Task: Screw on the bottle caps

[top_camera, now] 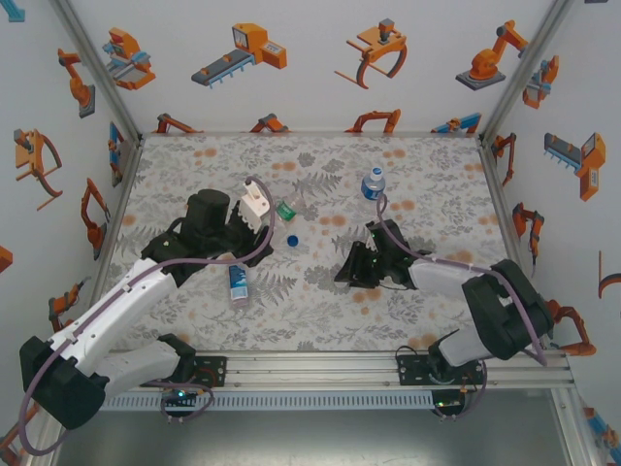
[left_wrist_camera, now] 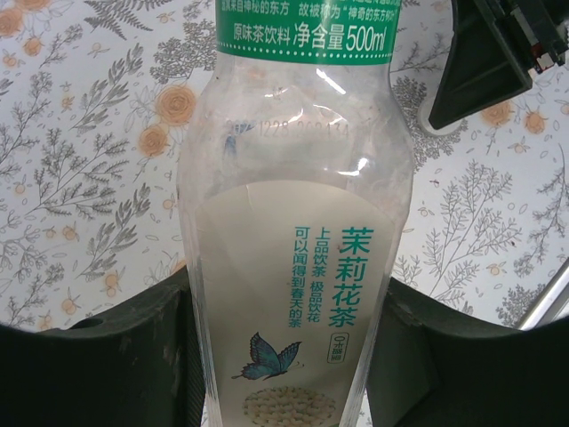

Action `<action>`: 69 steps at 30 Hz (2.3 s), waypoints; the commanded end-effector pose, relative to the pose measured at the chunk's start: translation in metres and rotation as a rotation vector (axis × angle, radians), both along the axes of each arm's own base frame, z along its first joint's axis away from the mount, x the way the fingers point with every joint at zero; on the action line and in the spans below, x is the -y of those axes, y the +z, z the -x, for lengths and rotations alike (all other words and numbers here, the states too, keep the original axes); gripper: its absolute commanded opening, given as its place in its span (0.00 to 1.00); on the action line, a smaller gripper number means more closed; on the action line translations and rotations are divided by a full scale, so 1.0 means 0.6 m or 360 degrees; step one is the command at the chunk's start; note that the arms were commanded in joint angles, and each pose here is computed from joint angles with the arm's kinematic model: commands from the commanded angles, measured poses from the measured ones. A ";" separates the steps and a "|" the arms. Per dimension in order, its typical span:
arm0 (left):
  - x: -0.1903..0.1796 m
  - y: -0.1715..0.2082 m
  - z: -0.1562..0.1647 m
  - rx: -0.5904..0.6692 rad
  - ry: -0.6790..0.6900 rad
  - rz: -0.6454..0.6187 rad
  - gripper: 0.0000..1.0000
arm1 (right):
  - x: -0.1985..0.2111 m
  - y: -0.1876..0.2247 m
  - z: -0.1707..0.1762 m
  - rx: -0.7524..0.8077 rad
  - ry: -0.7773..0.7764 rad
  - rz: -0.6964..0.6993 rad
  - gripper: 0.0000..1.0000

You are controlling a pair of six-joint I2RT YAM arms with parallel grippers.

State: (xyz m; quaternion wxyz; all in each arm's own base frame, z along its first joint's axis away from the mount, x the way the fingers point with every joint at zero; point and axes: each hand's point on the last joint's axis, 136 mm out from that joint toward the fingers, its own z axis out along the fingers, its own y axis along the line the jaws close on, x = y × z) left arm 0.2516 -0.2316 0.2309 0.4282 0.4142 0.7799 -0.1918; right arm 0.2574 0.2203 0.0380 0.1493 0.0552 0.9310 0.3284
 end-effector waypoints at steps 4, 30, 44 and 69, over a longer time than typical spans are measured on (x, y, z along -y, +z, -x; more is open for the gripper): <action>0.016 0.017 0.007 0.0013 -0.0101 0.0012 0.01 | 0.068 -0.010 0.018 -0.0042 -0.0022 0.0461 0.45; 0.020 0.008 0.014 0.0037 -0.0138 -0.0037 0.00 | -0.045 0.006 -0.003 0.0168 0.0315 0.0985 0.55; 0.019 0.006 0.014 0.0034 -0.0135 -0.0050 0.00 | -0.051 -0.008 0.002 0.0161 0.0337 0.0994 0.47; 0.030 -0.001 0.021 0.0009 -0.0198 -0.0060 0.00 | -0.043 0.050 0.001 0.0338 0.0376 0.0924 0.33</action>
